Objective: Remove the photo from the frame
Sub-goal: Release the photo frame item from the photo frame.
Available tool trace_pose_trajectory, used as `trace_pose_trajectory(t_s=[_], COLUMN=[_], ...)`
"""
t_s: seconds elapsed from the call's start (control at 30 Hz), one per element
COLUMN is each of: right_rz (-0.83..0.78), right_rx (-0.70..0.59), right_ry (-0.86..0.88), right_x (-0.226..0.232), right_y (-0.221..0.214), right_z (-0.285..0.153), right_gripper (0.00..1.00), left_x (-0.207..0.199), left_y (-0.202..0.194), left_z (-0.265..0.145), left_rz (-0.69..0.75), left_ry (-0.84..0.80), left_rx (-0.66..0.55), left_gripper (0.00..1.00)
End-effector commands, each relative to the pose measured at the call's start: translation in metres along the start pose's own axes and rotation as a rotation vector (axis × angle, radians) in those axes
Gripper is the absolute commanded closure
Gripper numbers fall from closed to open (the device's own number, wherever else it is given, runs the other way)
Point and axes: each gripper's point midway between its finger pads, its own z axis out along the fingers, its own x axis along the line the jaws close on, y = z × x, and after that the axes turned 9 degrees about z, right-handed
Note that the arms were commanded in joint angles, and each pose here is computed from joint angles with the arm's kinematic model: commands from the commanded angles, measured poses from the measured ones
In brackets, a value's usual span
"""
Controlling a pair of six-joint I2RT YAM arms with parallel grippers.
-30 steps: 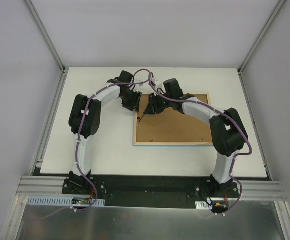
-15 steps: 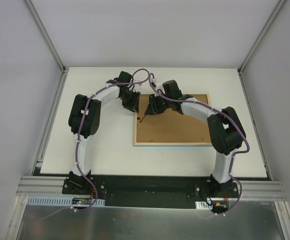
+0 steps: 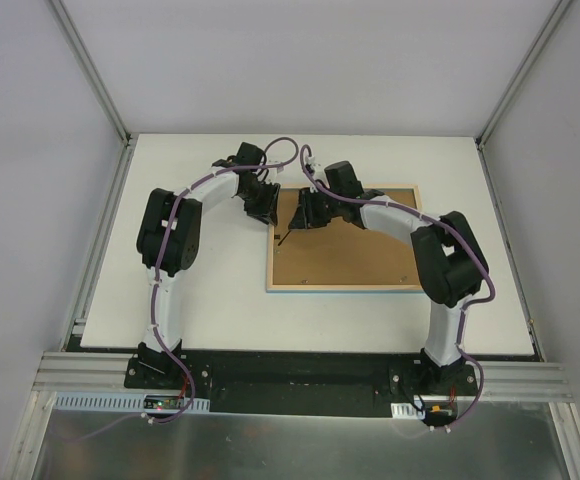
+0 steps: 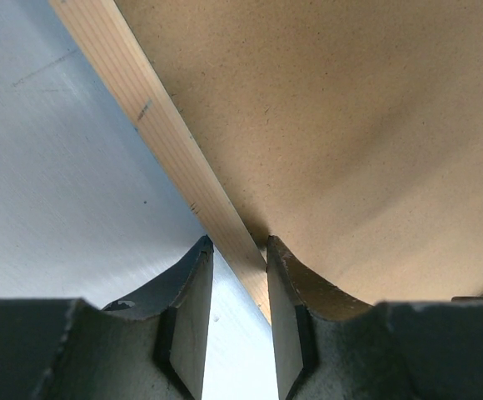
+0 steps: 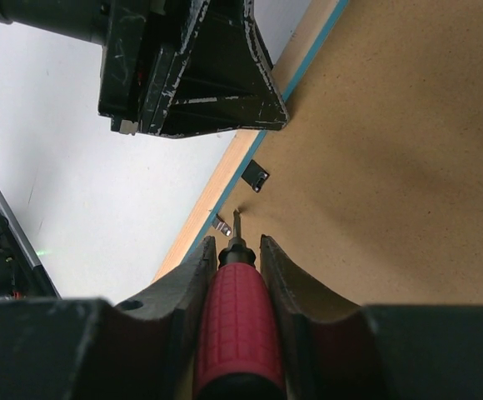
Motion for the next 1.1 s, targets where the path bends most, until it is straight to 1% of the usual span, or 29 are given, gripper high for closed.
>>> trace_pose_trajectory(t_s=[0.0,0.1,0.5,1.07], right_rz=[0.010,0.006,0.003,-0.066], right_rx=[0.007,-0.008,0.020,0.036], right_ry=[0.022,0.042,0.081,0.120], right_x=[0.006,0.010,0.016,0.025], right_y=[-0.002,0.003,-0.003,-0.004], right_z=[0.003,0.005,0.007,0.001], right_gripper=[0.99,0.99,0.99,0.99], left_x=[0.008,0.007,0.008,0.010], left_y=[-0.013,-0.014,-0.015,-0.014], left_z=[0.006,0.007,0.007,0.005], left_rz=[-0.029,-0.032,-0.038,-0.049], left_ry=[-0.005,-0.008,-0.008,-0.010], left_rx=[0.036,0.039,0.041,0.035], left_gripper=[0.72,0.72,0.73,0.73])
